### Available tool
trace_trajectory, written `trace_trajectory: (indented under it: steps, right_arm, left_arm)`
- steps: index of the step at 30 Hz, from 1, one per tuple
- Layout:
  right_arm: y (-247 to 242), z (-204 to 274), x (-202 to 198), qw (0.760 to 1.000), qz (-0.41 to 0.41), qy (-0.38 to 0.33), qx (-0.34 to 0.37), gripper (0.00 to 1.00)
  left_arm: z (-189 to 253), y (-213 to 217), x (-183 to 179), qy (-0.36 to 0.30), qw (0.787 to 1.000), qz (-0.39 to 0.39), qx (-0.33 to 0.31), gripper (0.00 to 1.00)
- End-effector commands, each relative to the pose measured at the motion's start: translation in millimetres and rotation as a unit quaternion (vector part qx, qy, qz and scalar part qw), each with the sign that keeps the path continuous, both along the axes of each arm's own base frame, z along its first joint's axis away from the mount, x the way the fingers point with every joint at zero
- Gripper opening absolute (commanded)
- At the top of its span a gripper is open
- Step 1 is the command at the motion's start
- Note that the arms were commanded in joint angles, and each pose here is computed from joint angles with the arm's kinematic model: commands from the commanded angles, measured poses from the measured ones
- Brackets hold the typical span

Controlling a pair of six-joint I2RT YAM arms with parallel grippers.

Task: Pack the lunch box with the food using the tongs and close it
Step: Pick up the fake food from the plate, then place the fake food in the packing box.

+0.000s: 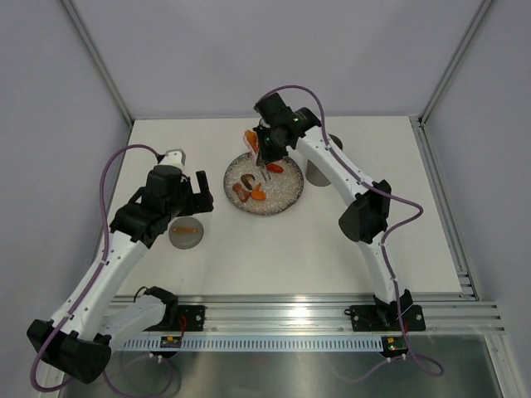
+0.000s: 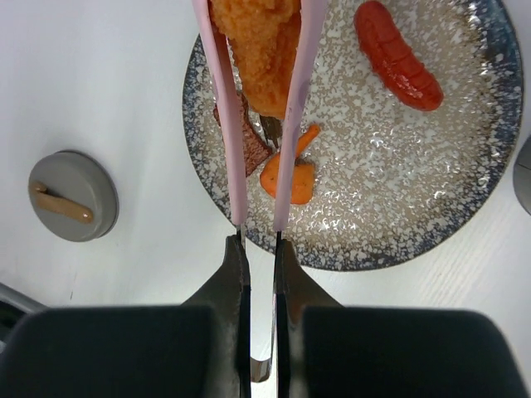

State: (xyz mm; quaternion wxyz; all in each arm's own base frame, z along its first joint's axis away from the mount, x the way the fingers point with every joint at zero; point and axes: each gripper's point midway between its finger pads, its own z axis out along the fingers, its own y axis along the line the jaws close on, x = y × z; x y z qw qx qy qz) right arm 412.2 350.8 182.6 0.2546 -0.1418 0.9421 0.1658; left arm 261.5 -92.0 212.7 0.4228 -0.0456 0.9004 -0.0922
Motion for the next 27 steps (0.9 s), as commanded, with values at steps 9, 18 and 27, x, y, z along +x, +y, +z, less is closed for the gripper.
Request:
trace_trajectory:
  steps: [9,18,27]
  right_arm:
    - [-114,101,13,0.992,-0.085,-0.087,0.034,0.0]
    - [-176,75,-13,0.991,-0.121,-0.051,-0.002,0.0]
    - [-196,37,-17,0.988,-0.138,-0.009,-0.066,0.03]
  left_arm:
    - [23,-12,13,-0.035,0.999,-0.011,-0.028,0.99]
    - [30,-11,16,-0.042,0.999,-0.004,-0.029,0.99]
    - [25,-13,16,-0.038,0.998,0.002,-0.041,0.99]
